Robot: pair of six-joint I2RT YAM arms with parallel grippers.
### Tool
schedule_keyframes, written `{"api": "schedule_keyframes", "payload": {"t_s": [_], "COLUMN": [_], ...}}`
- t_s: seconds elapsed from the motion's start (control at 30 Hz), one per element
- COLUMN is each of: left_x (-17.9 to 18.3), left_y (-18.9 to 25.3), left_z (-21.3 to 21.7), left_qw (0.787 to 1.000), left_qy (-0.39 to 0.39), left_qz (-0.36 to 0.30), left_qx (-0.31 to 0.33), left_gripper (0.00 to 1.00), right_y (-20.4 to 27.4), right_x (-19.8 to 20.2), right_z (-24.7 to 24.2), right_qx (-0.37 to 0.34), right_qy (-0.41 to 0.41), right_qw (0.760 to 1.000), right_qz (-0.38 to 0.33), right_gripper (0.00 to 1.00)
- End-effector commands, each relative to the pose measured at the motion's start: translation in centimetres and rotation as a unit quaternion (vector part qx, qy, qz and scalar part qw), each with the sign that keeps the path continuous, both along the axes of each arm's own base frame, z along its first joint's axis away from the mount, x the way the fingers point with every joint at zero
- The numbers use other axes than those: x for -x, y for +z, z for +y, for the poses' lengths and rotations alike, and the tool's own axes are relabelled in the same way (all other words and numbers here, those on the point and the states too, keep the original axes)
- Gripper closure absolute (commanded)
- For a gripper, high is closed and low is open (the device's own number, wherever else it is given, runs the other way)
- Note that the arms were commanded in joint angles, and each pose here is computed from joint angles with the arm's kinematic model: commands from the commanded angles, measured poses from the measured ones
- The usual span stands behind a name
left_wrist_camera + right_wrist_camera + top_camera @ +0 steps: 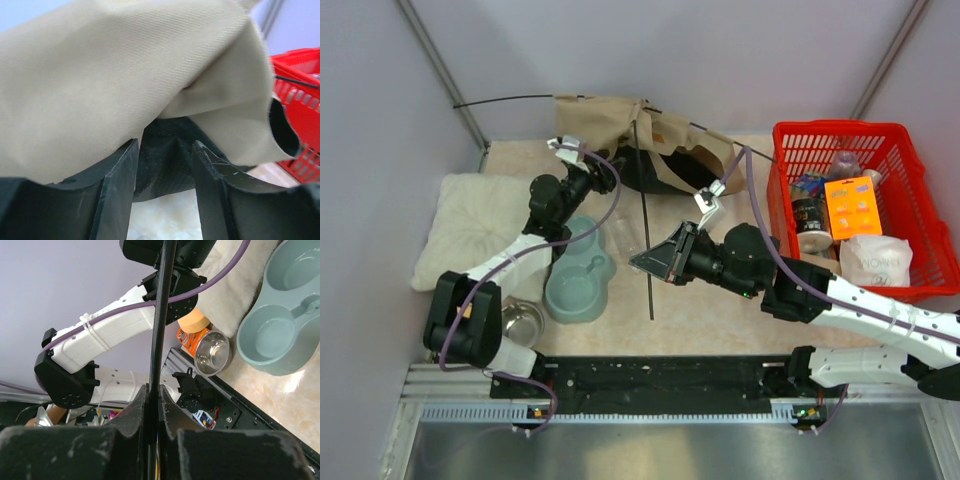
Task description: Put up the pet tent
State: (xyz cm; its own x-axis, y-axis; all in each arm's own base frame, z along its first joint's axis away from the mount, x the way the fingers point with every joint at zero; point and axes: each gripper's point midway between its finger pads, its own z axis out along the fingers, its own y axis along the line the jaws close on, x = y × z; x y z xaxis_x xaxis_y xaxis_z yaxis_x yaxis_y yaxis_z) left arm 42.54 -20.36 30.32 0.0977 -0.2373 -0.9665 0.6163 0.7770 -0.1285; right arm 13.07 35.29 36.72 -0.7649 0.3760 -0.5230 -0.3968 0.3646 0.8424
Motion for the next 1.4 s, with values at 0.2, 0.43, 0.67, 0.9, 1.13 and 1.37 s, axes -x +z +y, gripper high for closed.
{"api": "schedule_keyframes", "payload": {"t_s": [0.2,0.43,0.67,0.9,1.13,1.37], "left_x": [-4.2,-6.2,-5.0,-2.2,1.4,3.4], "left_y": [-0.2,-1.0,0.6,1.0,1.7,2.5], "left_z": [3.9,5.3,7.8,7.7,3.9,-1.7], "left_qw": [0.990,0.980,0.967,0.972,0.995,0.991], "left_qy": [0.139,0.191,0.247,0.220,0.083,-0.115], "left_qz": [0.027,0.053,0.068,0.086,0.052,0.068], "left_qx": [-0.010,-0.011,-0.012,-0.019,-0.023,0.024], "left_gripper": [0.44,0.43,0.43,0.43,0.43,0.67], "right_y": [3.4,2.8,2.9,3.2,3.4,3.6], "right_x": [-1.0,-1.1,-1.2,-1.1,-0.9,-0.7], "right_z": [-1.2,-1.2,-1.3,-1.7,-1.8,-1.8], "right_qx": [-0.039,-0.032,-0.032,-0.034,-0.036,-0.040], "right_qy": [-0.034,-0.037,-0.040,-0.041,-0.036,-0.031], "right_qw": [0.998,0.999,0.998,0.998,0.998,0.998], "right_qz": [-0.024,-0.022,-0.026,-0.030,-0.032,-0.035], "right_gripper": [1.00,1.00,1.00,1.00,1.00,1.00]}}
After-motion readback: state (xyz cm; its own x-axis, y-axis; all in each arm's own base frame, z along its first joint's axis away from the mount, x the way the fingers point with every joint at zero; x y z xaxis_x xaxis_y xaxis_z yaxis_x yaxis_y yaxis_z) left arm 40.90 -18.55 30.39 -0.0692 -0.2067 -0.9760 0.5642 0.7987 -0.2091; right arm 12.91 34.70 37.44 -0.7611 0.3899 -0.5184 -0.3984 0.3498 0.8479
